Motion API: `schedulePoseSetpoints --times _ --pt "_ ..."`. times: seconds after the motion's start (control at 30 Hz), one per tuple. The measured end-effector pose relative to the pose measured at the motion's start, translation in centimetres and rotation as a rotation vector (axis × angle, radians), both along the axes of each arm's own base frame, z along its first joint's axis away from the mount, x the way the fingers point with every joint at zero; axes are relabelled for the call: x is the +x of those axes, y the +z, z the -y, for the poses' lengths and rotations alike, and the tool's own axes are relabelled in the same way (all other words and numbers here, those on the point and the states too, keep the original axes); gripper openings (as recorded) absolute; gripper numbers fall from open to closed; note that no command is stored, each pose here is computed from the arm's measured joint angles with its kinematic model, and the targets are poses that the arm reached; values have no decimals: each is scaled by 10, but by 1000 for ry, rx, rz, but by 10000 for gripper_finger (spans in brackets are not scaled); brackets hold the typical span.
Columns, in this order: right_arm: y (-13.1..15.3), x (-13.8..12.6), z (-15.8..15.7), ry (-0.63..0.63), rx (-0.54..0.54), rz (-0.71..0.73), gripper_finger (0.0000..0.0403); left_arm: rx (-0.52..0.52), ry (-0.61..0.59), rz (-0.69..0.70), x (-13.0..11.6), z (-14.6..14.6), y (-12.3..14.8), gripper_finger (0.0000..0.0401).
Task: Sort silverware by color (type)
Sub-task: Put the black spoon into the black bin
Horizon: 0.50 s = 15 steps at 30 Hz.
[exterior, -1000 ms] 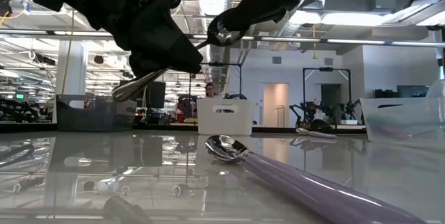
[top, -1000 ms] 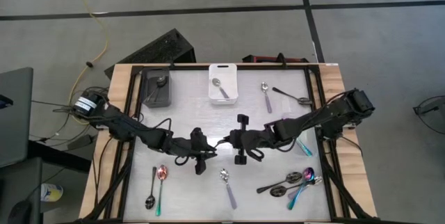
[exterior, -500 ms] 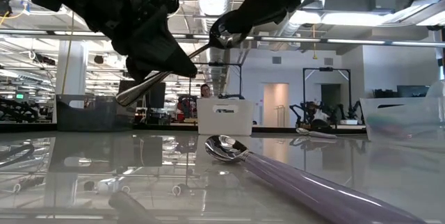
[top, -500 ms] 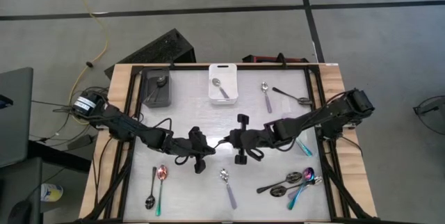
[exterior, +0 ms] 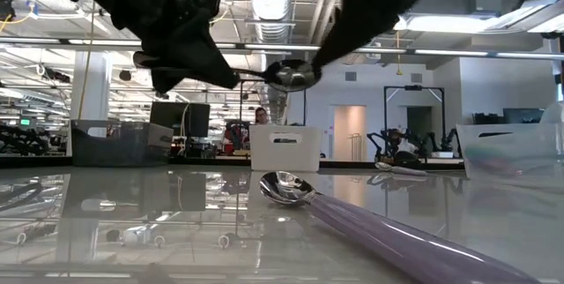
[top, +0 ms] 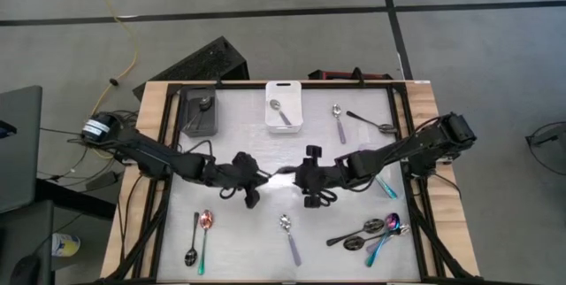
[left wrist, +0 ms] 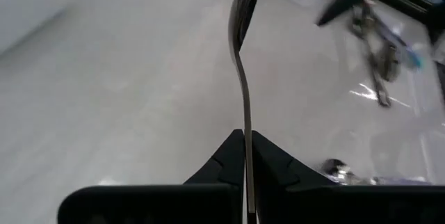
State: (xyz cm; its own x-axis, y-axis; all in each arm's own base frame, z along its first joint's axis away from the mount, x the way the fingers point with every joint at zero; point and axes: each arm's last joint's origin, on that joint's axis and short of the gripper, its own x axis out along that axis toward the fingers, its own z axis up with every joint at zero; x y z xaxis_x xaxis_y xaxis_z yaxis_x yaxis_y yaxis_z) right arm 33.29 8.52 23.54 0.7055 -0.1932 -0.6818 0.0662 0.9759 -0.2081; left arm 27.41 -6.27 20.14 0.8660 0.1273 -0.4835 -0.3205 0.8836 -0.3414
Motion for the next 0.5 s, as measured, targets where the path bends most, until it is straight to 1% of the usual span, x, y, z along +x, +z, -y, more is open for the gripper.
schedulePoseSetpoints --times 0.1,0.23,0.3,0.43,0.5 --pt "-6 -8 -1 -9 -11 -92 234 -9 64 0 -9 -14 13 0" --pt "-13 -19 -5 -30 -14 -197 233 -31 191 -58 -33 -43 29 0" --pt "-14 -23 -10 -29 -12 -214 228 -35 274 -102 -50 -62 36 0" --pt "-15 -28 -24 15 -17 -217 220 -44 466 -184 -89 -101 54 0" --pt "-15 -30 -31 38 -16 -210 217 -56 536 -193 -106 -118 66 0"
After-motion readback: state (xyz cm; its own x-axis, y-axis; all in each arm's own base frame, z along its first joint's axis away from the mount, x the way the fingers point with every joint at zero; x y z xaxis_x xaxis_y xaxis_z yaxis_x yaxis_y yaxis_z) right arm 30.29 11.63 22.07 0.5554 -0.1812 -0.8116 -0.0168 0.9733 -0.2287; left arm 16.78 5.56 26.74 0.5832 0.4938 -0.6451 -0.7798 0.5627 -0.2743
